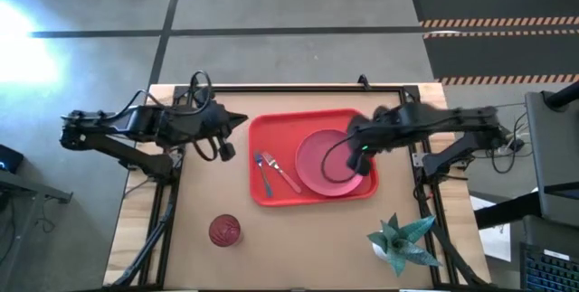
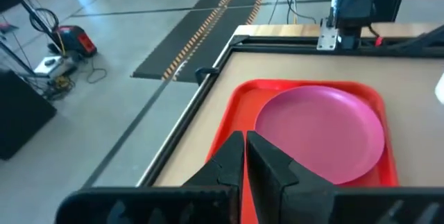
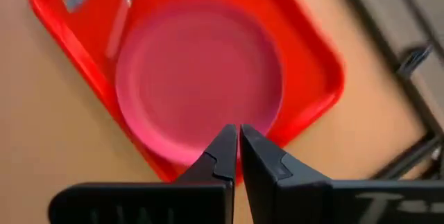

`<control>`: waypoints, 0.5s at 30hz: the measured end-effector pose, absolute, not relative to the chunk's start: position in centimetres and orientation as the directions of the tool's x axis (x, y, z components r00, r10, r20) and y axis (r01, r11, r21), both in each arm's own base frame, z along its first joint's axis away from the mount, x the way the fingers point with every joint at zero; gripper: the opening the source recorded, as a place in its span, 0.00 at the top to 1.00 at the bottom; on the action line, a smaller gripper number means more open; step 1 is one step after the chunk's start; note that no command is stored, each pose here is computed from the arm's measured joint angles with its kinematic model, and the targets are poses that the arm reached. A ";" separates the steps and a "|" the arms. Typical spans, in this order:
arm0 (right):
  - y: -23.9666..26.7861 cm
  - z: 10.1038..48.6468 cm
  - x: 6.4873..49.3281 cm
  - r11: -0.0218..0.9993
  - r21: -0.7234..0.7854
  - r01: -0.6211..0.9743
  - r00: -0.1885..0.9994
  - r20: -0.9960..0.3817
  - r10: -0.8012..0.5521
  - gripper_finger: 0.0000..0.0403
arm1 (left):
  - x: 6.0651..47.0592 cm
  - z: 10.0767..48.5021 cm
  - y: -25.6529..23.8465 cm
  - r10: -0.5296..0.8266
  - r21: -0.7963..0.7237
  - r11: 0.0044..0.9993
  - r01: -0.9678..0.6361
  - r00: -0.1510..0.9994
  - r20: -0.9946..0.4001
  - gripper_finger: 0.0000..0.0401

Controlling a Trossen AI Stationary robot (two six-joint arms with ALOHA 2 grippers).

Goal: Pick and place plate/cup/fork/spoon on tray
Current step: Adjust the pink plate on the red tray

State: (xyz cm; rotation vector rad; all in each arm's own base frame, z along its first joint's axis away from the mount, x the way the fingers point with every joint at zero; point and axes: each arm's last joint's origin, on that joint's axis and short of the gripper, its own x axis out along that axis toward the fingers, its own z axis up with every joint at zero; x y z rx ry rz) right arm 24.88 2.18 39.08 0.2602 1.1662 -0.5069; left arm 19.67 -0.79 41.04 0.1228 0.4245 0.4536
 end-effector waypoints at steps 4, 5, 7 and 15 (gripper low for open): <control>2.8 34.9 27.9 0.876 -0.031 0.481 0.235 -0.958 -0.163 0.98 | 19.7 41.0 -0.7 0.475 0.258 0.878 -0.403 0.801 -0.365 1.00; 3.0 33.8 29.0 0.892 0.000 0.452 0.252 -0.959 -0.128 0.98 | 19.7 41.0 -0.7 0.485 0.268 0.872 -0.409 0.796 -0.362 1.00; 3.5 31.6 31.2 0.922 0.077 0.379 0.311 -0.949 -0.049 0.98 | 19.7 41.0 -0.7 0.495 0.280 0.866 -0.414 0.792 -0.359 1.00; 3.7 24.0 37.9 0.936 0.261 0.237 0.415 -0.898 0.145 0.98 | 18.8 41.2 -0.6 0.498 0.291 0.863 -0.412 0.790 -0.359 1.00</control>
